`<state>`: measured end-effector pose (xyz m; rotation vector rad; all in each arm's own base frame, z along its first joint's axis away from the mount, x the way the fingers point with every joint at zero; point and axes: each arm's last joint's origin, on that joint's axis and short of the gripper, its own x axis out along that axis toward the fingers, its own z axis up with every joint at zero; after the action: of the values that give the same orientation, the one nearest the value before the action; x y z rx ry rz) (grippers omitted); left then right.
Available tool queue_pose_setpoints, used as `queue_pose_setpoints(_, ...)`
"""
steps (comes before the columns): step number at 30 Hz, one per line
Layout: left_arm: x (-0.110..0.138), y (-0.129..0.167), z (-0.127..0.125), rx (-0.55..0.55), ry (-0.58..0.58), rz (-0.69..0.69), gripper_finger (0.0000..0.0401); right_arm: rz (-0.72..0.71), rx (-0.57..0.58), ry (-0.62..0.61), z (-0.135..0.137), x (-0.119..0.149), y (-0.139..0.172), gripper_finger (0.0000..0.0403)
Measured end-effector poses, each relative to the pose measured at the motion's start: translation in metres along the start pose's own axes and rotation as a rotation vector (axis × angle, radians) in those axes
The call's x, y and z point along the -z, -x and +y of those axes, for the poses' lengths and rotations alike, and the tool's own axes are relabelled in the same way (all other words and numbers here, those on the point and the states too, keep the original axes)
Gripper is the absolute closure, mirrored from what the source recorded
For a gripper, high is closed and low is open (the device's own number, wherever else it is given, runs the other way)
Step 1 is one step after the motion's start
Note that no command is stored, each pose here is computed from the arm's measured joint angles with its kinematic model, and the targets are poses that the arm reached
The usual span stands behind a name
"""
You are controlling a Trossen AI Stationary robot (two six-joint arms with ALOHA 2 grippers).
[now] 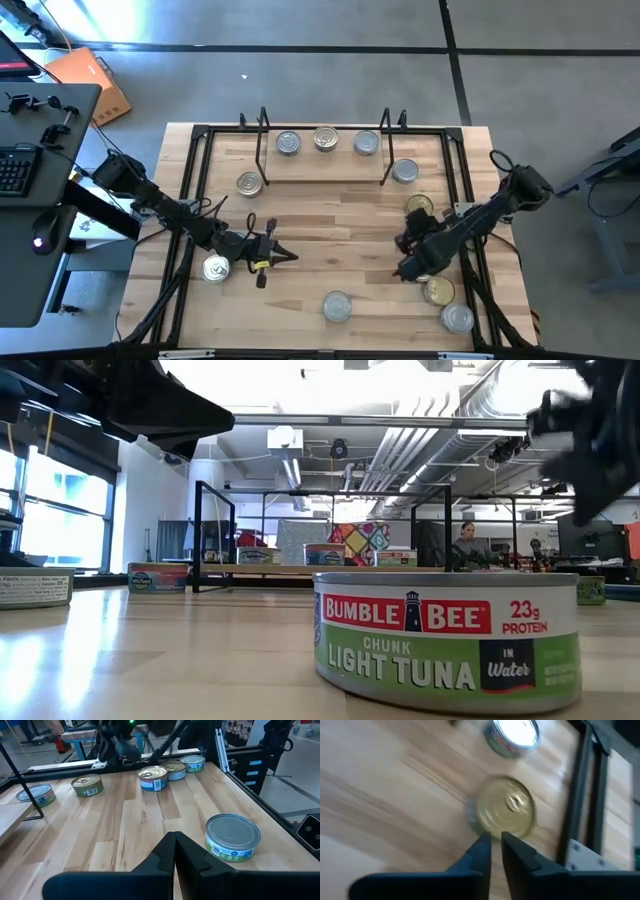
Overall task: Stack canned seafood by type on shelf
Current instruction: Put the top right green and blue tuna can on the shelf
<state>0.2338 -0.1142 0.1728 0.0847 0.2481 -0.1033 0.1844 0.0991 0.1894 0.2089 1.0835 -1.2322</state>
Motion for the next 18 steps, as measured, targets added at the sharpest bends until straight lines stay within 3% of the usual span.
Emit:
queue_pose_setpoints(4, 0.000, 0.000, 0.000, 0.000, 0.000, 0.000, 0.0401, 0.117, 0.059, 0.044, -0.004, 0.000, -0.034, 0.0397)
queue_pose_setpoints(9, 0.000, 0.000, 0.000, 0.000, 0.000, 0.000, 0.0401, 0.190, 0.002, 0.029, -0.012, -0.006, -0.064, 0.0401)
queue_pose_setpoints(18, 0.001, 0.000, 0.000, -0.002, 0.005, 0.006, 0.0401, 0.233, -0.099, 0.071, -0.014, -0.017, -0.079, 0.0402)
